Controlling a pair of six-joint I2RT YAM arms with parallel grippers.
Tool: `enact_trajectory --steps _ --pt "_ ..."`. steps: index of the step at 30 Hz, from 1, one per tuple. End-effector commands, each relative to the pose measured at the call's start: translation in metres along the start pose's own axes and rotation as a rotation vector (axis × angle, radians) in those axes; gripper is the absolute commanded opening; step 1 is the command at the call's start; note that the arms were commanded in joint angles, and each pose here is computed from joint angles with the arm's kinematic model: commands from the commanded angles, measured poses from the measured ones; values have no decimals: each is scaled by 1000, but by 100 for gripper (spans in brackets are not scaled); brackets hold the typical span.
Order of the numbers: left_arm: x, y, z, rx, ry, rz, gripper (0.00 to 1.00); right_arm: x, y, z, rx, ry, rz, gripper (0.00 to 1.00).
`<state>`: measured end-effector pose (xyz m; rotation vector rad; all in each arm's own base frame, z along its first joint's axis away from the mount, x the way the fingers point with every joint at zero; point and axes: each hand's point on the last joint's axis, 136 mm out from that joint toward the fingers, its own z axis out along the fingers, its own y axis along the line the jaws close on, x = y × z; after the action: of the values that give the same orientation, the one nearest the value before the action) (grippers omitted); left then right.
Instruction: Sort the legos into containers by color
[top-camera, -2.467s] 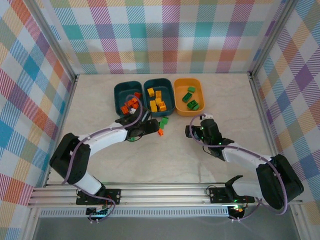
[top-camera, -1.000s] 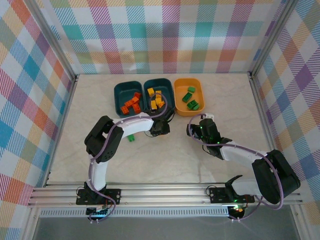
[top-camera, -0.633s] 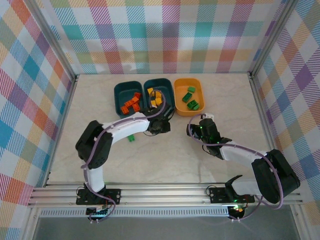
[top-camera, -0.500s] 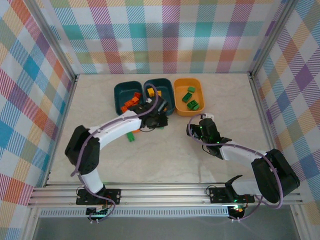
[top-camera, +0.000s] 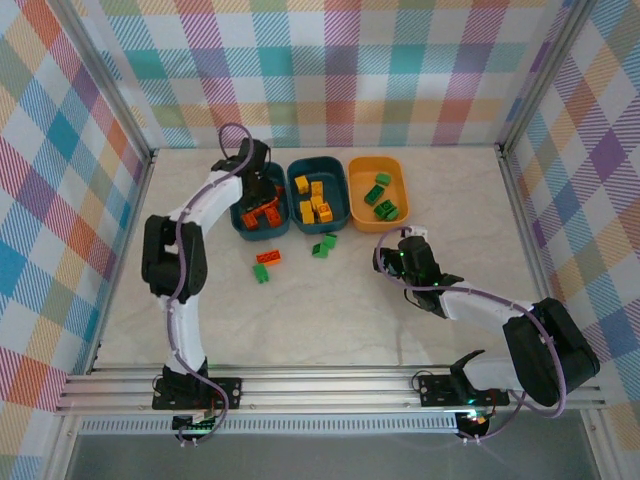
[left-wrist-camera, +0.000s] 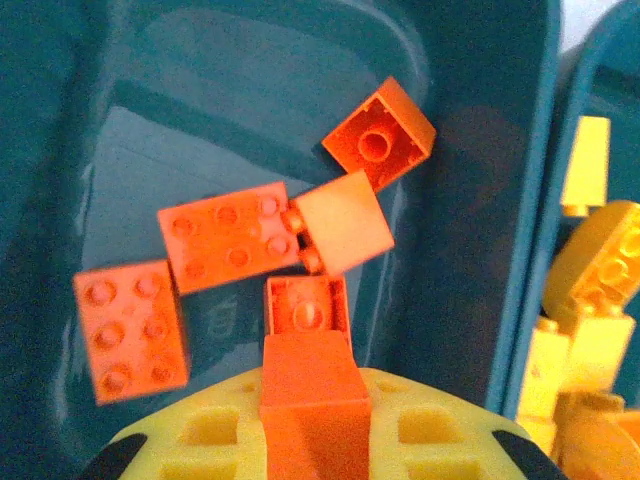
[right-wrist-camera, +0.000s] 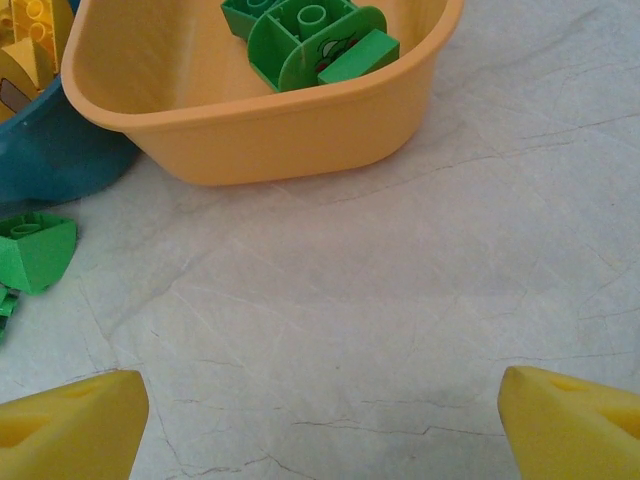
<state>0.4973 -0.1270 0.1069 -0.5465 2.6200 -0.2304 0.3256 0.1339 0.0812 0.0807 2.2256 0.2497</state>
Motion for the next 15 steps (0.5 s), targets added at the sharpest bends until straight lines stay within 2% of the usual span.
enact_trajectory --steps 1,8,11,15 --pt "-6 3 2 -23 41 23 6 -6 5 3 -17 3 12 90" --pt "-16 6 17 -14 69 -6 26 -4 17 -4 -83 44 25 91" --pt "-17 1 13 6 80 1 44 -8 32 -13 -135 68 33 91" --pt "-23 -7 -14 67 30 8 64 -8 62 -24 -190 97 6 90"
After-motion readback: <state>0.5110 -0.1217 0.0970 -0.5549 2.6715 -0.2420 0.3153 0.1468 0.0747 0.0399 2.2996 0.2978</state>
